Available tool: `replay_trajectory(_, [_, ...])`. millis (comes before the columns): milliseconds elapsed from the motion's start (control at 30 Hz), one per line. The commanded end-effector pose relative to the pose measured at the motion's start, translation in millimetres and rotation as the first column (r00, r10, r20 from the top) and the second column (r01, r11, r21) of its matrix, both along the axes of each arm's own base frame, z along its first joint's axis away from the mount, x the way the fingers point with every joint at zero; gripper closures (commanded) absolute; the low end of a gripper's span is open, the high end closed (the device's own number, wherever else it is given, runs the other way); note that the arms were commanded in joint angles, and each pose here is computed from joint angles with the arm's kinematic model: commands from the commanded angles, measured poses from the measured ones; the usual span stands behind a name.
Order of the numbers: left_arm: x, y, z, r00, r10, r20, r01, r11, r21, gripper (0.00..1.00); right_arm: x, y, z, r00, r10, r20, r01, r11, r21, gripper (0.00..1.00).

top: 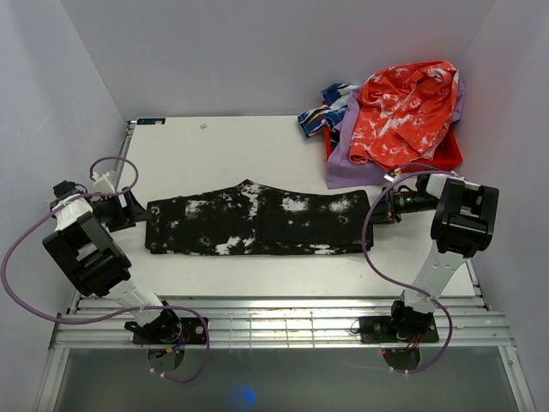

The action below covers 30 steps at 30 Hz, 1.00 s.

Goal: Fold and stack the trousers
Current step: Fold the trousers

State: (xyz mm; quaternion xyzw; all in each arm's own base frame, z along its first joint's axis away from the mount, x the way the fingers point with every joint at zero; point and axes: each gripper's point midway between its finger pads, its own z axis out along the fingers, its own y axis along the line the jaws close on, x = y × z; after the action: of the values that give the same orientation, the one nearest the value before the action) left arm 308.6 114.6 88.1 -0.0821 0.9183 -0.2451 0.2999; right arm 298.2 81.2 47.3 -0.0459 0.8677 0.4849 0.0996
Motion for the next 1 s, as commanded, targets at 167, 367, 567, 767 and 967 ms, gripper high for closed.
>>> replay_trajectory(167, [7,-5,-11,0.998,-0.038,0.041,0.04,0.999,-0.028,0.17,-6,-54,60,0.992,-0.007,0.125,0.013,0.999,-0.045,0.92])
replay_trajectory(367, [3,-46,-17,0.985,-0.141,0.094,0.154,0.977,-0.147,0.19,-2,-52,97,0.98,-0.021,0.2,0.021,1.0,-0.001,0.92])
replay_trajectory(567, [7,-77,-27,0.98,-0.171,0.102,0.193,0.945,-0.263,0.27,15,-39,138,0.963,-0.087,0.256,0.059,0.992,0.115,0.92])
replay_trajectory(767, [9,-99,-42,0.977,-0.203,0.072,0.215,0.929,-0.301,0.37,26,-6,173,0.948,-0.089,0.306,0.029,0.98,0.195,0.92])
replay_trajectory(967, [11,-109,-45,0.977,-0.201,0.068,0.213,0.915,-0.343,0.61,41,50,188,0.936,-0.023,0.352,-0.042,0.983,0.177,0.92])
